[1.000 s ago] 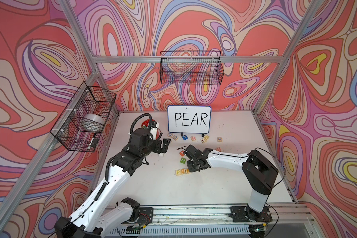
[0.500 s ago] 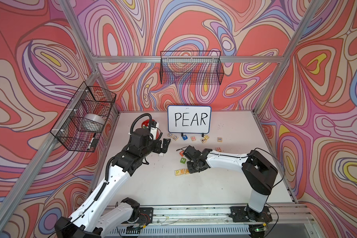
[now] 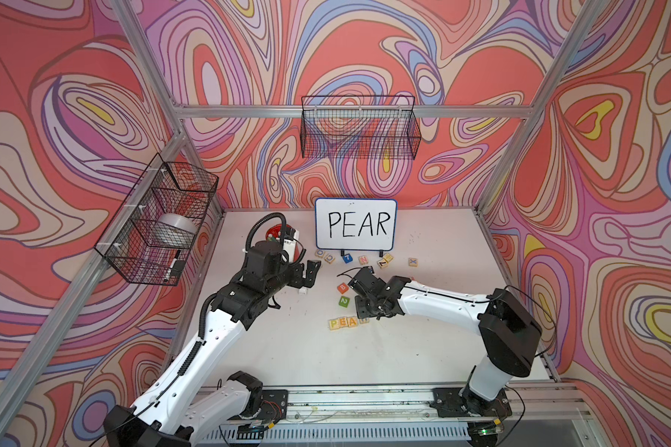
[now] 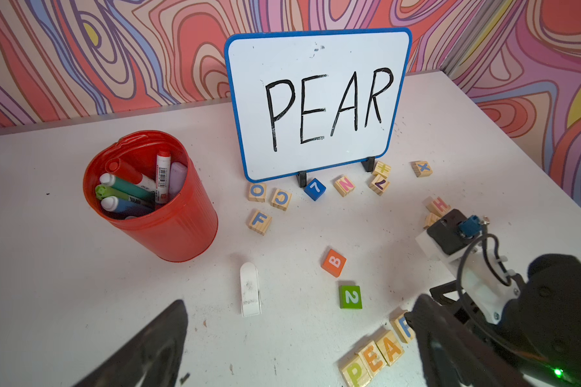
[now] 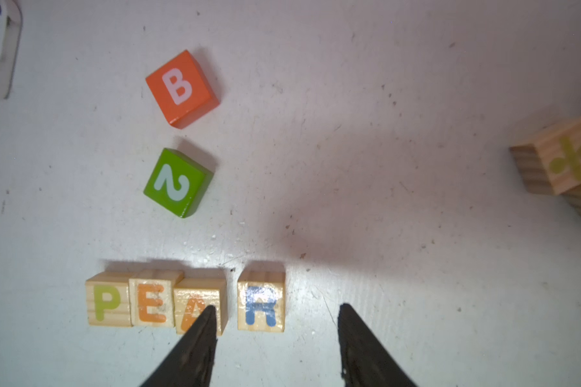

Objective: Spell the uppercase word “pear” with letter blocks
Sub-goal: Place the letter block at the center of the board, then move the letter block to the center of the board.

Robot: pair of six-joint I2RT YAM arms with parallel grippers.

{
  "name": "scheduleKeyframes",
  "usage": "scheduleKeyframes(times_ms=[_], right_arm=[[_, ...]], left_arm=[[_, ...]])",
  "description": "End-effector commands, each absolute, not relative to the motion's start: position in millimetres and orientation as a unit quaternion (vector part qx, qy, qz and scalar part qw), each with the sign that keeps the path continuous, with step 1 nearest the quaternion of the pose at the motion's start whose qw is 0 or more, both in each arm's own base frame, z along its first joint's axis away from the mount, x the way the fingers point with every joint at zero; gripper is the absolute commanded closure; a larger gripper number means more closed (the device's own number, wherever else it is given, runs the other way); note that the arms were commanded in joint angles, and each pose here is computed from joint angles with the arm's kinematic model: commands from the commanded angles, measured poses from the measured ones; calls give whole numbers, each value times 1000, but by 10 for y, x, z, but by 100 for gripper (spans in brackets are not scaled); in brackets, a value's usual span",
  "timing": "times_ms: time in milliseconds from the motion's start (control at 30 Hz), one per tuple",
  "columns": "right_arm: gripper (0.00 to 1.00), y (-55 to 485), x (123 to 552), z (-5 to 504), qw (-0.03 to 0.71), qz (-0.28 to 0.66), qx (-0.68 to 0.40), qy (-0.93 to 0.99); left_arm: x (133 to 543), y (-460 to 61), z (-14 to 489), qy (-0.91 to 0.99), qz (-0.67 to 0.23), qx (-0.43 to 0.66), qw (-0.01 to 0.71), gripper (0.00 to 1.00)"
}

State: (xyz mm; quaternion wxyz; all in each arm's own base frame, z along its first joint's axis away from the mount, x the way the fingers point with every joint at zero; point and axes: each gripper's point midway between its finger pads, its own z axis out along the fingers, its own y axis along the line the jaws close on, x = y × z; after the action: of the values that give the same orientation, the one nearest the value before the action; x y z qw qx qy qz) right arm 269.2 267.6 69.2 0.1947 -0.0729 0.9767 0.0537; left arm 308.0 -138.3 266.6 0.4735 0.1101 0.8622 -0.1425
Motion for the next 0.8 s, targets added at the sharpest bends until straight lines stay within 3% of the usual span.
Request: scheduleKeyframes(times_ms=[0,233,767], right_arm=[[40,2398,2767,647,203,24,-33,978],[39,2196,2820,508,189,14,-21,982],[39,2262,2690,310,132,7,-102,986]], left_arm=[[3076,-1386,2736,861,-140,116,476,0],[3069,-1380,2748,860,-139,116,477,0],[3078,-1385,2729,861,-139,117,475,0]])
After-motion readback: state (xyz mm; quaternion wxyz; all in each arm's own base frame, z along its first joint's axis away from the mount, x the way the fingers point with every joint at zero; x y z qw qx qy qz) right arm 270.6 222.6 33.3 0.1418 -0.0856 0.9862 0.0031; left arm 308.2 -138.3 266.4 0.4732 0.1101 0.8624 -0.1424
